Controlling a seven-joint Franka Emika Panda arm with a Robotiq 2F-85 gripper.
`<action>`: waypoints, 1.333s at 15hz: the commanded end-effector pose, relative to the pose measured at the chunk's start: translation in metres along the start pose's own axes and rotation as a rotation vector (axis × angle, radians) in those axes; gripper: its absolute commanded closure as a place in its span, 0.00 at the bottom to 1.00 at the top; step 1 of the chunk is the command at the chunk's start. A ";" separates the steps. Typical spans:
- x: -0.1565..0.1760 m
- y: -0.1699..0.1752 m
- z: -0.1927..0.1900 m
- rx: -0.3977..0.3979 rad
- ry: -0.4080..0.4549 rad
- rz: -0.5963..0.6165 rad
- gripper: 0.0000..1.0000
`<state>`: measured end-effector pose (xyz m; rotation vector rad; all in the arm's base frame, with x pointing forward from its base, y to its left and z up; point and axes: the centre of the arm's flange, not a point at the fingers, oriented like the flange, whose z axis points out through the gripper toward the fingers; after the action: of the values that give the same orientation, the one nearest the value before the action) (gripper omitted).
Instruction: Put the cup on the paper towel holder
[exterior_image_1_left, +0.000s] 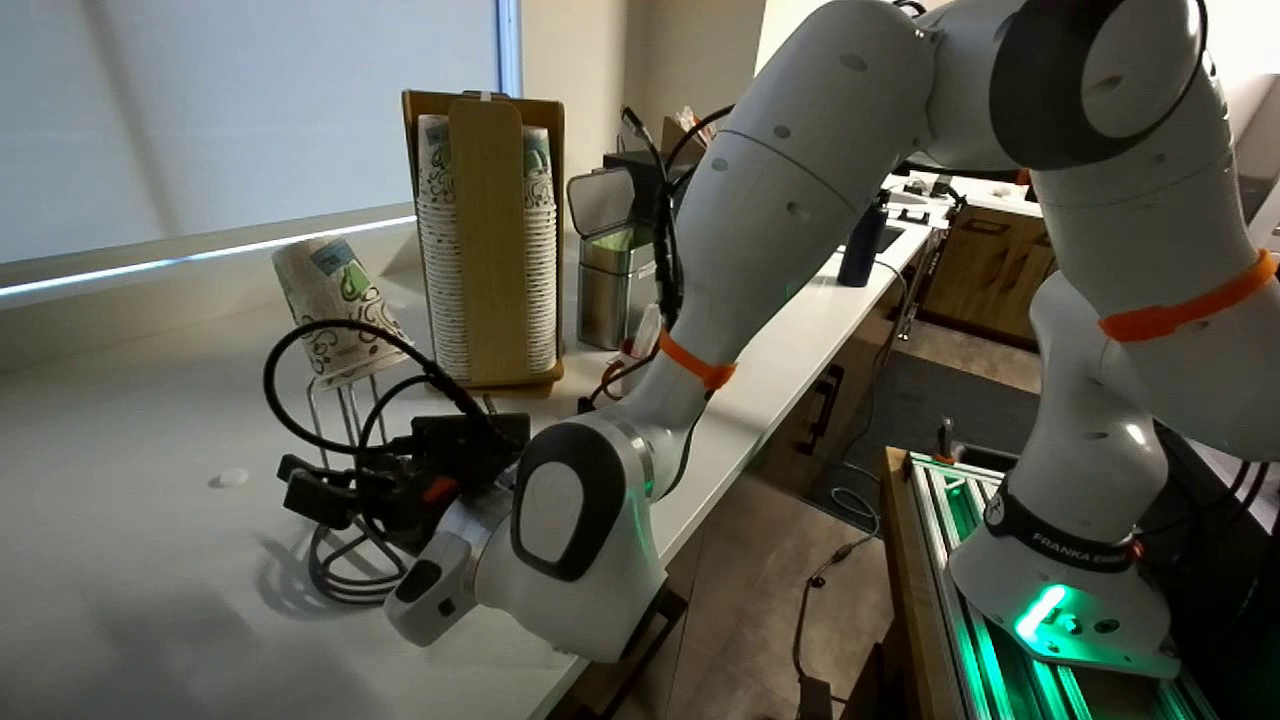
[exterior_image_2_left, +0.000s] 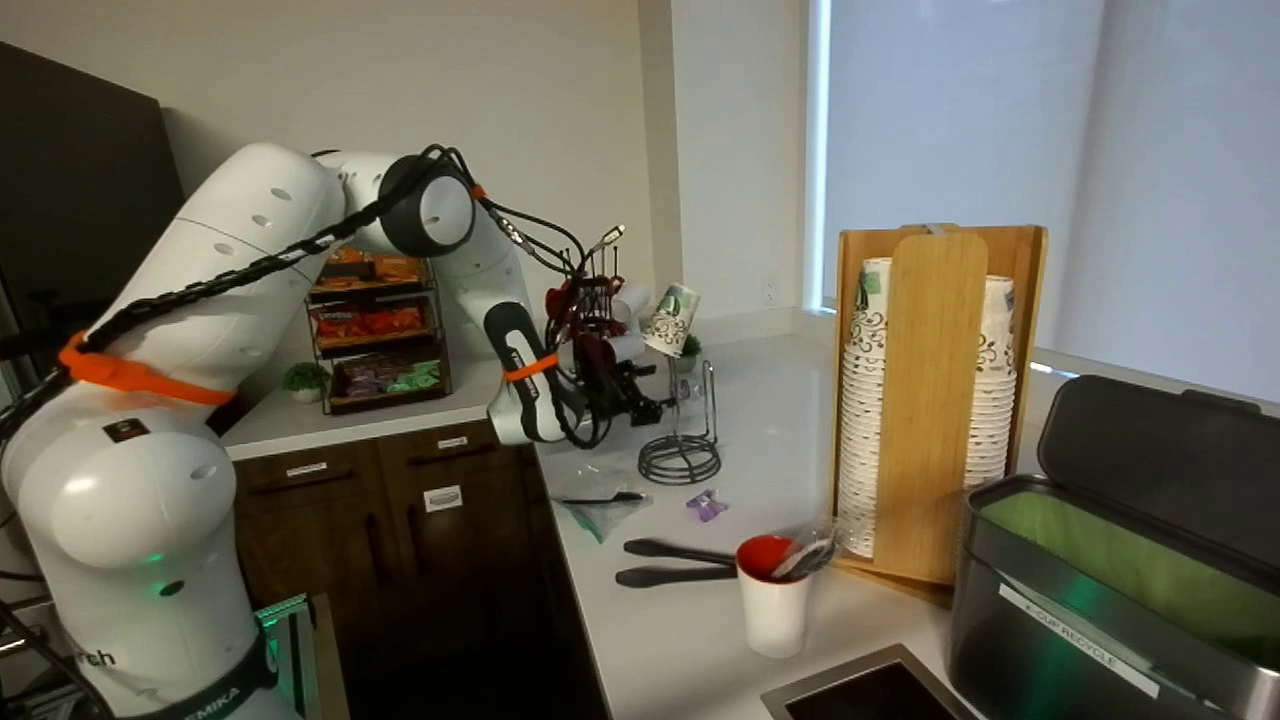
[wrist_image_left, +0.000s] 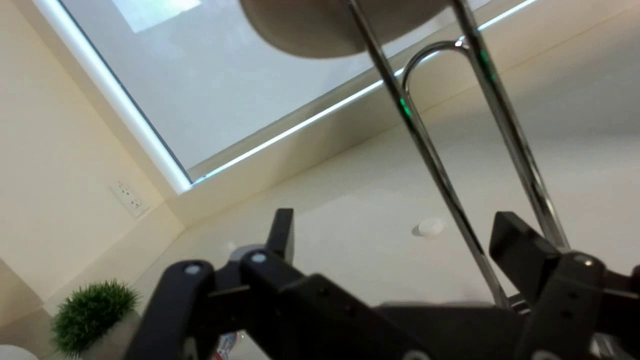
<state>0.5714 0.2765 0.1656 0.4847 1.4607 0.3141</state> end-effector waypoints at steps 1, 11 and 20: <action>-0.007 0.001 -0.013 -0.032 0.098 -0.138 0.00; -0.052 0.077 -0.066 -0.336 -0.058 -0.066 0.00; -0.148 0.054 -0.053 -0.301 -0.693 0.080 0.00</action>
<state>0.5253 0.2860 0.2998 0.3127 0.8405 0.4128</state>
